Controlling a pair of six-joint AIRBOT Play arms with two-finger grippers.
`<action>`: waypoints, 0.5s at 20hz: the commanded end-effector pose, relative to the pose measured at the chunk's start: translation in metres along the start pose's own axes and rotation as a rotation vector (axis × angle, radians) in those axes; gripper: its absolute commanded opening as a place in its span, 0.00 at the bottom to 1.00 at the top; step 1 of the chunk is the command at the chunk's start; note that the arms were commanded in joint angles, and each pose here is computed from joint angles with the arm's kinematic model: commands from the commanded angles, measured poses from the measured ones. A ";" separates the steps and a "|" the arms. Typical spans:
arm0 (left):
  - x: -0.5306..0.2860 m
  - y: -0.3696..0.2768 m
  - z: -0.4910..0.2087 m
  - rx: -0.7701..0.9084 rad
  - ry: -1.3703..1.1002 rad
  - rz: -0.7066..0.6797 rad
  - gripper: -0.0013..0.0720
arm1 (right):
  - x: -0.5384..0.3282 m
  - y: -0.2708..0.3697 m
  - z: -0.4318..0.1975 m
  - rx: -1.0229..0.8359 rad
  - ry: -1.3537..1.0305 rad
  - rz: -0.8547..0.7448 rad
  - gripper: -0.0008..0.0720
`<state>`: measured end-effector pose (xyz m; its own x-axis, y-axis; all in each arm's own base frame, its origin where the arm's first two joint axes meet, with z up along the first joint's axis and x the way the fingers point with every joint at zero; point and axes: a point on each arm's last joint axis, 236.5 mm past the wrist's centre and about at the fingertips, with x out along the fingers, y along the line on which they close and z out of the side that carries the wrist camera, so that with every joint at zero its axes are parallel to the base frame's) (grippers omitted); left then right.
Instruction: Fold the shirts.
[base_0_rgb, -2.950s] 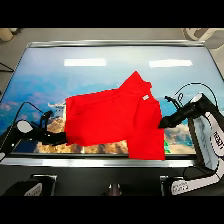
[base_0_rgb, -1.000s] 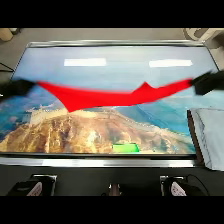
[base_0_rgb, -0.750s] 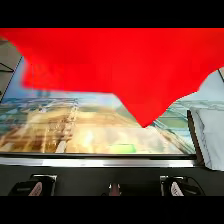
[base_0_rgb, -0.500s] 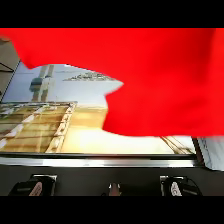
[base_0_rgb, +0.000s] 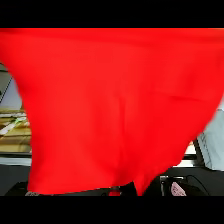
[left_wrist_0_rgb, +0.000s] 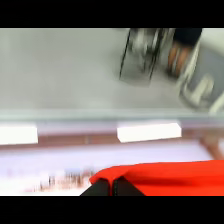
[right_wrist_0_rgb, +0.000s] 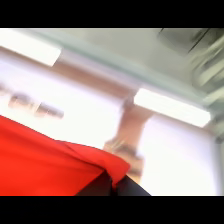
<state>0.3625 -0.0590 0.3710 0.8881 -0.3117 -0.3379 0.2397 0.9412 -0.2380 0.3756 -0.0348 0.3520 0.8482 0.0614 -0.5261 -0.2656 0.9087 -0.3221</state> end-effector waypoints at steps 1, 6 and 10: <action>0.102 0.057 -0.143 -0.155 0.422 0.036 0.05 | 0.135 0.048 -0.113 0.096 0.442 0.356 0.04; 0.193 0.115 -0.281 -0.307 0.697 0.100 0.05 | 0.271 0.146 -0.185 0.090 0.648 0.559 0.04; 0.235 0.136 -0.288 -0.306 0.674 0.117 0.05 | 0.331 0.146 -0.162 0.095 0.476 0.443 0.04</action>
<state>0.4688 -0.0449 0.0294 0.4523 -0.3246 -0.8307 -0.0279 0.9258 -0.3770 0.5037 0.0383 0.0298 0.2750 0.2762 -0.9209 -0.5024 0.8579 0.1073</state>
